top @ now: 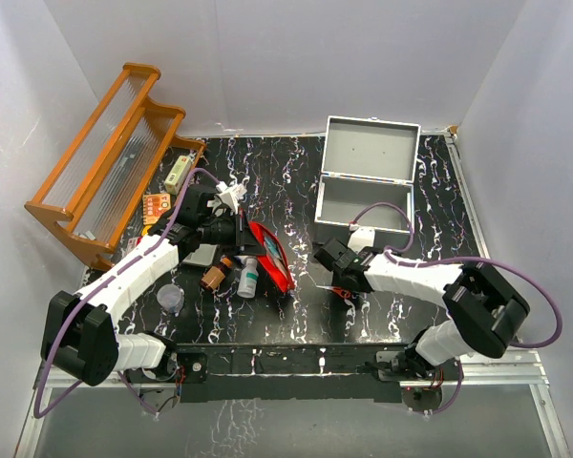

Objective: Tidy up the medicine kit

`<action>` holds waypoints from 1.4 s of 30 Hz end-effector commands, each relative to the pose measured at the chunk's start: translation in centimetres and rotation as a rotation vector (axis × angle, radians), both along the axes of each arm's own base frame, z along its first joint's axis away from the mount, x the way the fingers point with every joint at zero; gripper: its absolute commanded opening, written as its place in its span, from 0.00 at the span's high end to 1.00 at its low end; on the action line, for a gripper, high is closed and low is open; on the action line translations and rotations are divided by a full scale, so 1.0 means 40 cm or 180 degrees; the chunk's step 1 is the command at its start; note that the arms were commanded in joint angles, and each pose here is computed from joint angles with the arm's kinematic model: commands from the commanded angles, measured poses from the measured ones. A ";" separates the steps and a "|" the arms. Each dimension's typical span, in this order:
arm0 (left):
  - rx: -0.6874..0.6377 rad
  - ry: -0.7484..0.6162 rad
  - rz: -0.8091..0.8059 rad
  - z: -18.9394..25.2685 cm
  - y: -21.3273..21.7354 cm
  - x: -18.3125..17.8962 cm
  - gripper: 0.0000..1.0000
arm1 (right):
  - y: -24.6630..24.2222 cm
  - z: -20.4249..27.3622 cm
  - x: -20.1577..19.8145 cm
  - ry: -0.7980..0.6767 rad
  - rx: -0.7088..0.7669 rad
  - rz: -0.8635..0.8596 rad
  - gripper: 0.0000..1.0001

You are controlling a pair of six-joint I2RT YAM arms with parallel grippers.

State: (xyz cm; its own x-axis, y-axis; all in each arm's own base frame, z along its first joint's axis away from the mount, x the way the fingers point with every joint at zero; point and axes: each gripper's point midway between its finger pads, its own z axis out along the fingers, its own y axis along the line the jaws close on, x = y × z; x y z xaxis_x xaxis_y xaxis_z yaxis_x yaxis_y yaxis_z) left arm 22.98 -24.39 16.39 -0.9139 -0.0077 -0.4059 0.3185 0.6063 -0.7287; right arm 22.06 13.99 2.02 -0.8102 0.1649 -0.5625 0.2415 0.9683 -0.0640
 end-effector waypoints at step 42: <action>-0.0077 -0.0105 0.0043 0.035 0.003 -0.011 1.00 | 0.149 -0.022 -0.160 0.0881 0.0761 0.1105 0.84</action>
State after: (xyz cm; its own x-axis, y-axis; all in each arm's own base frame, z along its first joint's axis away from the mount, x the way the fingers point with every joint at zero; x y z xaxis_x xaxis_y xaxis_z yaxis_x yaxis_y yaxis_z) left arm 23.09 -24.20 16.04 -0.9175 -0.0248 -0.3968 0.2968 0.6214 -0.7251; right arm 16.14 18.34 1.75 -0.9449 -0.0638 -0.3211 -0.1017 0.9895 0.1028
